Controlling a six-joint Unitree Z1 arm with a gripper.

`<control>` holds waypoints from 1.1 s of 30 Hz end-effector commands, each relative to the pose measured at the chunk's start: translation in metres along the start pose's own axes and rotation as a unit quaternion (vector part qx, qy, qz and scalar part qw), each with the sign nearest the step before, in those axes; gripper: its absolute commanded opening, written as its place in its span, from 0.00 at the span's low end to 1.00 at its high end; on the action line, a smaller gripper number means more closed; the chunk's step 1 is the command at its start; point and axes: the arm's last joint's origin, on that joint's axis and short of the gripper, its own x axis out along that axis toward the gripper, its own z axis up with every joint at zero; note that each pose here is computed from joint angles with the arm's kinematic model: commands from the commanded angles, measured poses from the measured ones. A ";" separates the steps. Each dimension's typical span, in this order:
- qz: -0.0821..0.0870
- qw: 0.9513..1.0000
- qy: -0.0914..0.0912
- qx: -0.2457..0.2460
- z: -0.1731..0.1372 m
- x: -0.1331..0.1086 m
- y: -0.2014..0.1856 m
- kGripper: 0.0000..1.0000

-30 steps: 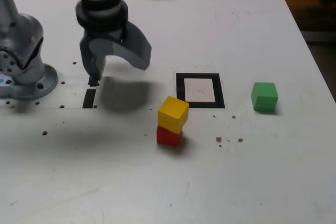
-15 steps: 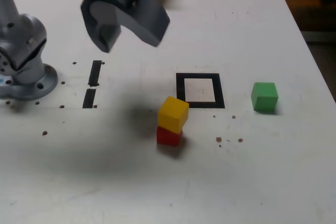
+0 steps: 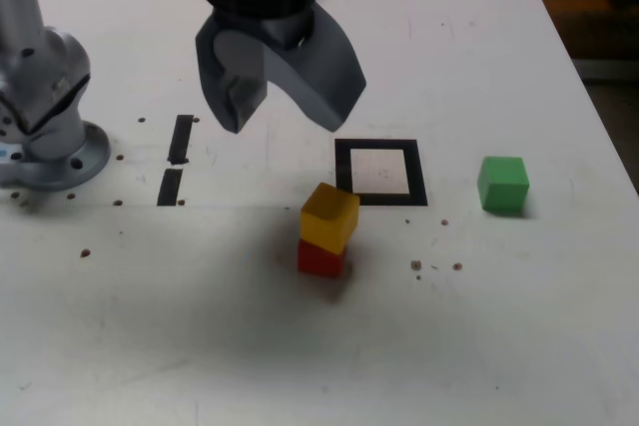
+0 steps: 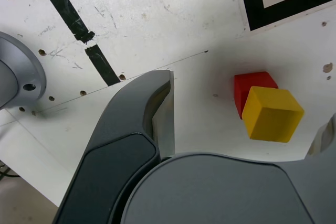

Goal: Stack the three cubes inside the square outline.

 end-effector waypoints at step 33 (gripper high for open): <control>-0.015 0.999 -0.007 0.031 0.065 0.051 -0.038 0.92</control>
